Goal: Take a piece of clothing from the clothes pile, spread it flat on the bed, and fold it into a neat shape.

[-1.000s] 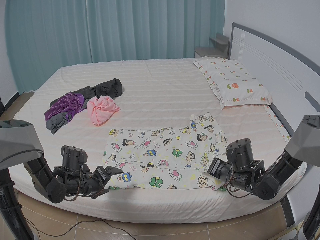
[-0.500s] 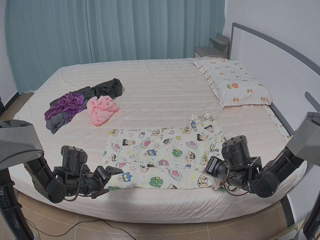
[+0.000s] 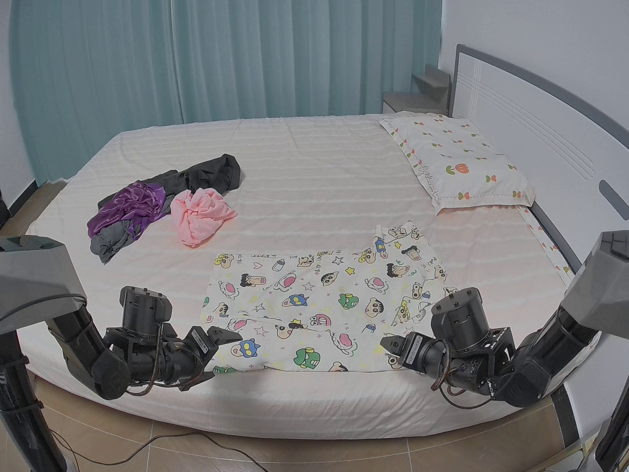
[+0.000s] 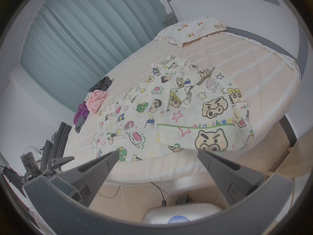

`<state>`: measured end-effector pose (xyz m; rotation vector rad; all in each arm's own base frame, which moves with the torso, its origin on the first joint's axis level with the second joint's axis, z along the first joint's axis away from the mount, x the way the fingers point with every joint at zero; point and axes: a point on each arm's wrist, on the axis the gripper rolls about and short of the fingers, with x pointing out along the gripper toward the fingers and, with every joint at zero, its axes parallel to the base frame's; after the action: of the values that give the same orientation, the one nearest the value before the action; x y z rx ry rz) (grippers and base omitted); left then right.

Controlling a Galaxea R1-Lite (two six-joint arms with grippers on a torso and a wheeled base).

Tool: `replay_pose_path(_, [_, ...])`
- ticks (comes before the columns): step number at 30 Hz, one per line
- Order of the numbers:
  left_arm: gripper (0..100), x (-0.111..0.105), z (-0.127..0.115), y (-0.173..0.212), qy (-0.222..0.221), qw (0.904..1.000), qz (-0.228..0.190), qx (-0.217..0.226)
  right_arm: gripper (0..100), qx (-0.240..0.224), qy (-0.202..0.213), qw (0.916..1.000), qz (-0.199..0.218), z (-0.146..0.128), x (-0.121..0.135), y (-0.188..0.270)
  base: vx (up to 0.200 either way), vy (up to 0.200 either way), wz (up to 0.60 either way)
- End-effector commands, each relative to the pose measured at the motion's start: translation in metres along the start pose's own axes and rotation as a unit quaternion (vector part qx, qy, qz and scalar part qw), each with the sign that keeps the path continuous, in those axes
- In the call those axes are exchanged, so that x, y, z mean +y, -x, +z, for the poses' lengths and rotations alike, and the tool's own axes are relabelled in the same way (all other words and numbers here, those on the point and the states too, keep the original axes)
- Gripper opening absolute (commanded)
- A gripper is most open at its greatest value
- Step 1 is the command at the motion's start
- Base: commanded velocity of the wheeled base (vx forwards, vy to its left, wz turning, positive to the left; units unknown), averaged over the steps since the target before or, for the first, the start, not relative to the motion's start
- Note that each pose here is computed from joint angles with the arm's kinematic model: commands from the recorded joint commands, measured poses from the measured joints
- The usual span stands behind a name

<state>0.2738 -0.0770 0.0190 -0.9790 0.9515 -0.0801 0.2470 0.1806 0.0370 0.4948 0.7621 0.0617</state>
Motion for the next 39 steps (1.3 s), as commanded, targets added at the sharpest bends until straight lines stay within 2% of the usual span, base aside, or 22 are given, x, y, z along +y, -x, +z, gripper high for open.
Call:
replay_pose_path(1, [100,0.0,0.0,0.0,0.001,1.0,0.001,0.001,100,-0.004,-0.016,0.9996,-0.025,0.007,-0.022,0.012,0.0,0.0,0.0])
replay_pose_path(3, [100,0.0,0.0,0.0,0.001,1.0,0.001,0.001,100,-0.005,-0.022,0.999,-0.038,0.009,-0.029,0.01,0.0,0.0,0.0])
replay_pose_path(4, [100,0.0,0.0,0.0,0.001,1.0,0.001,0.001,100,-0.004,-0.035,0.9978,-0.057,0.014,-0.043,0.008,0.0,0.0,0.0])
replay_pose_path(9, [100,0.0,0.0,0.0,0.001,1.0,0.001,0.001,100,0.02,-0.055,0.9962,-0.064,0.018,-0.062,0.007,0.0,0.0,0.0])
replay_pose_path(14, [100,0.0,0.0,0.0,0.001,1.0,0.001,0.001,100,0.025,-0.065,0.9946,-0.077,0.021,-0.07,-0.003,0.0,0.0,0.0])
replay_pose_path(20, [100,0.0,0.0,0.0,0.001,1.0,0.001,0.001,100,0.008,-0.064,0.9961,-0.06,0.019,-0.073,-0.018,0.0,0.0,0.0])
replay_pose_path(21, [100,0.0,0.0,0.0,0.001,1.0,0.001,0.001,0,0.008,-0.062,0.9963,-0.058,0.018,-0.073,-0.021,0.0,0.0,0.0])
replay_pose_path(29, [100,0.0,0.0,0.0,0.001,1.0,0.001,0.001,0,0.009,-0.065,0.9961,-0.059,0.017,-0.078,-0.03,0.0,0.0,0.0])
replay_pose_path(39, [100,0.0,0.0,0.0,0.001,1.0,0.001,0.001,0,-0.021,-0.061,0.9966,-0.052,0.034,-0.079,-0.014,0.0,0.0,0.0])
